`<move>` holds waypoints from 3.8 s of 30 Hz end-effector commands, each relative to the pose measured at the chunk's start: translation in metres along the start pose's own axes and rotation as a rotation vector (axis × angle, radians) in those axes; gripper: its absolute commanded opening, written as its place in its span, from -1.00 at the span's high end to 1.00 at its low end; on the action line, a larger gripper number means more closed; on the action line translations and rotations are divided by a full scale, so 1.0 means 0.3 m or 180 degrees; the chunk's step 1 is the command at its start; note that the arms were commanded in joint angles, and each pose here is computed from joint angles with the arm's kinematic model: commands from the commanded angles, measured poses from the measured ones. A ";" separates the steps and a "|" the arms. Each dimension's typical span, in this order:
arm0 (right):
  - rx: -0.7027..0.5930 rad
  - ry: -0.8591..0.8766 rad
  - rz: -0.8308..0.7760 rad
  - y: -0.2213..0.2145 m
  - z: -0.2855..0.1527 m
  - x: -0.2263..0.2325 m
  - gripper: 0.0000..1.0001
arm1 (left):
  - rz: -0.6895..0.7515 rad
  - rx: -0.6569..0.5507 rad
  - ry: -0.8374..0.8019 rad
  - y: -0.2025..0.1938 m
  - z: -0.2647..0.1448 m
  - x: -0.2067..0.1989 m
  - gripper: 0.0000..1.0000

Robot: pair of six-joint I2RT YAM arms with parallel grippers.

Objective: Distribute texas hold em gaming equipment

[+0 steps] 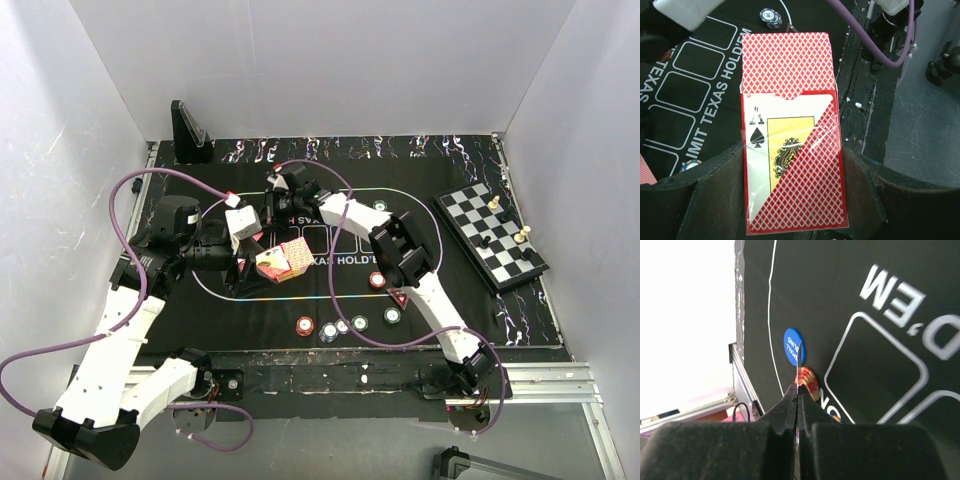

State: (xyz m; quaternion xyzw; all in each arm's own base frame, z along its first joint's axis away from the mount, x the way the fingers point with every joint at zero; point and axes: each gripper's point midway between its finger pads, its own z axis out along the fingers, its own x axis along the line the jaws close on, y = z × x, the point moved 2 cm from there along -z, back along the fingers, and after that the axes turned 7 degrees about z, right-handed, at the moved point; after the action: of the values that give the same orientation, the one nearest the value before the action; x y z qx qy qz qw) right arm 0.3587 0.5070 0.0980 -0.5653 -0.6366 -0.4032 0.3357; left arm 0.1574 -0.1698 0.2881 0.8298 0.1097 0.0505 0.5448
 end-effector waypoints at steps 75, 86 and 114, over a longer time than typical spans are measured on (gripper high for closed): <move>0.0327 0.0895 -0.0297 -0.478 -0.723 0.386 -0.76 | 0.0481 -0.0040 0.0194 -0.033 0.069 0.126 1.00; 0.0368 0.0910 -0.0216 -0.471 -0.698 0.366 -0.19 | 0.0476 -0.0154 0.0155 0.006 0.063 0.115 1.00; 0.0088 0.0902 -0.0093 -0.432 -0.777 0.322 0.50 | 0.0433 -0.0248 0.0139 0.024 0.051 0.090 1.00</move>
State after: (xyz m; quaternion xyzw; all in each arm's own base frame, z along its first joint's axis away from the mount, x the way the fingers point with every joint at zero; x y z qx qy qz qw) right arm 0.2137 0.3433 0.2509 -0.5097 -0.5950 -0.4450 0.4338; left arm 0.1930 -0.1748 0.2560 0.8352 0.1031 0.0833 0.5337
